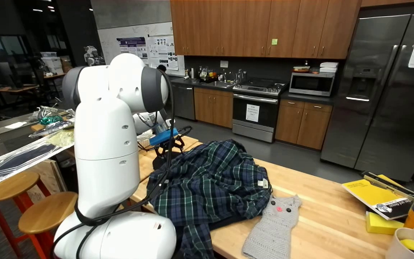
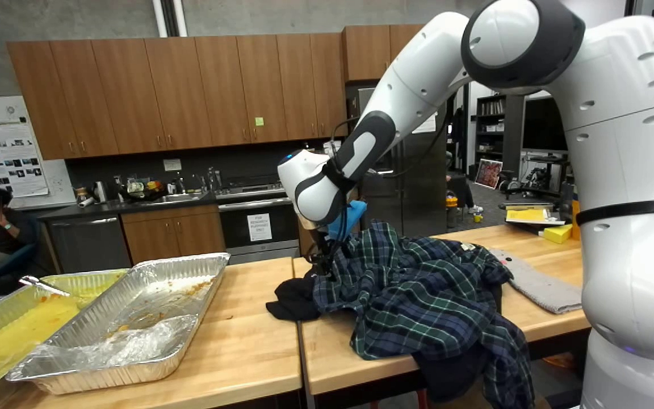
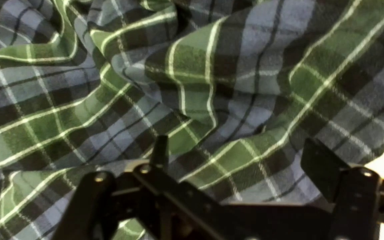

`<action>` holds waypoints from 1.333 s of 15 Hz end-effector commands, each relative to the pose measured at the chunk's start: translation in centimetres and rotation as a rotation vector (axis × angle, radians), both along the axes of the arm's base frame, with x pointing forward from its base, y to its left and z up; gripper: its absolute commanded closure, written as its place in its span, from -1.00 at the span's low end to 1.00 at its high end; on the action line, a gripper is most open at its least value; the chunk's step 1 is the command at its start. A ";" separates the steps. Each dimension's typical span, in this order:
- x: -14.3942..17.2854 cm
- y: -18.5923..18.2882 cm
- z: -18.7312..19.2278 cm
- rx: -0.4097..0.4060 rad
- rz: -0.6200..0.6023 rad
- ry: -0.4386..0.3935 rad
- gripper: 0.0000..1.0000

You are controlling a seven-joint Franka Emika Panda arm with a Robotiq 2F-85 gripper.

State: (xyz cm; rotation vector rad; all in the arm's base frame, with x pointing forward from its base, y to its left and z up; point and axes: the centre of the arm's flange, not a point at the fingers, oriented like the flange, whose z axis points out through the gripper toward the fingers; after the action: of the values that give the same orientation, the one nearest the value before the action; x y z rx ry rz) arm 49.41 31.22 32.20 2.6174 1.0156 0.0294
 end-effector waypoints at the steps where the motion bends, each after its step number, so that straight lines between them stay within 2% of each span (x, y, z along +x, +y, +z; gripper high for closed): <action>1: 0.3 -1.7 0.6 0.092 -0.070 -0.107 -1.00; 6: 1.9 -4.0 -1.2 0.135 -0.128 -0.197 -1.00; 11: 3.0 -5.1 -3.0 0.173 -0.025 -0.255 -1.00; 18: 4.5 -2.6 -4.2 0.187 0.092 -0.258 -1.00; 19: 4.9 -2.6 -4.4 0.183 0.096 -0.259 -0.50; 20: 5.0 -2.6 -4.5 0.185 0.096 -0.256 -0.48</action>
State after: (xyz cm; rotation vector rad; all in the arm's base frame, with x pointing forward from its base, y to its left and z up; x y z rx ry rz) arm 53.17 28.38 28.02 2.6627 1.0546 0.4720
